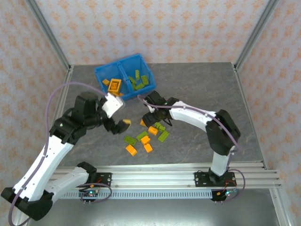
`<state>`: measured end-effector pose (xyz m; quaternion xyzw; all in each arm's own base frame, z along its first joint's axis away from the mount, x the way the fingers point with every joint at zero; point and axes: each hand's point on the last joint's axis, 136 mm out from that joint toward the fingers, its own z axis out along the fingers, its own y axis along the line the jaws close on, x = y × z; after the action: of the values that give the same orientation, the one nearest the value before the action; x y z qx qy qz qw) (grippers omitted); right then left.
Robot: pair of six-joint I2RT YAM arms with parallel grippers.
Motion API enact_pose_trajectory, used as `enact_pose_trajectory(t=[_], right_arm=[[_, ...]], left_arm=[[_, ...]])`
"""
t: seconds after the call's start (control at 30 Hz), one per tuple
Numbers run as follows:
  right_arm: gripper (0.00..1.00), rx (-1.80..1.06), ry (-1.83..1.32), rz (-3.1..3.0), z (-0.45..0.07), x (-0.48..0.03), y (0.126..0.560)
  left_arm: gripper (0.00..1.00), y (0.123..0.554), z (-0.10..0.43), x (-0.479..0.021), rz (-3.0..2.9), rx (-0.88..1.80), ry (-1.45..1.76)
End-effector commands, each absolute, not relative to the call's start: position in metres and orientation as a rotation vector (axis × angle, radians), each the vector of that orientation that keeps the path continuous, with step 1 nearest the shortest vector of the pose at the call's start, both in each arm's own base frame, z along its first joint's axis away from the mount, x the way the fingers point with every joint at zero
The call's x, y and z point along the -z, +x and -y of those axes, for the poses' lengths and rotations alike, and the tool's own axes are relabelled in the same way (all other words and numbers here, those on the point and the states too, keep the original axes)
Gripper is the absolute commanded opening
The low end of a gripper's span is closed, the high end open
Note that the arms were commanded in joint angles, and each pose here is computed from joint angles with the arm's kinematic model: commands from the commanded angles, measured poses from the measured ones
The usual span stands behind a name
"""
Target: Sort the legos into containers by color
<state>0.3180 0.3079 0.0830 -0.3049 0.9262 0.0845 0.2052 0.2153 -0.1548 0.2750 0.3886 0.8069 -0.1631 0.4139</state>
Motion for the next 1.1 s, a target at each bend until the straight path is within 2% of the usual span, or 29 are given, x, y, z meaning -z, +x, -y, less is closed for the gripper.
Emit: enact_pose_trajectory(t=[0.0,0.17,0.37,0.53,0.6,0.73,0.9,1.07], right_arm=[[0.76,-0.260,-0.871,-2.527,-0.323,-0.083,0.345],[0.67,-0.179,-0.856,-2.554,-0.314,-0.054,0.362],[0.52,-0.308,-0.925,-2.611,-0.328,-0.032,0.356],[0.32,-0.370,-0.935,-2.653,-0.342,-0.020,0.358],[0.26,-0.351,-0.920,-2.658,-0.341,-0.021,0.361],[0.24,-0.353,-0.825,-2.582,-0.343,-0.069,0.373],[0.25,-0.590,-0.637,-2.374,-0.374,-0.164,0.378],[0.23,-0.802,-0.403,-2.258,-0.417,-0.211,0.391]], left_arm=[[1.00,0.170,0.155,-0.250,-2.042,0.515,1.137],[1.00,0.151,0.158,-0.232,-2.032,0.598,1.153],[1.00,0.145,0.158,-0.224,-2.046,0.610,1.199],[1.00,0.153,0.159,-0.223,-2.063,0.603,1.169],[1.00,0.156,0.159,-0.223,-2.069,0.593,1.152],[1.00,0.163,0.149,-0.229,-2.054,0.504,1.097],[1.00,0.186,0.109,-0.255,-1.976,0.199,0.866],[1.00,0.190,0.083,-0.271,-1.927,0.081,0.688]])
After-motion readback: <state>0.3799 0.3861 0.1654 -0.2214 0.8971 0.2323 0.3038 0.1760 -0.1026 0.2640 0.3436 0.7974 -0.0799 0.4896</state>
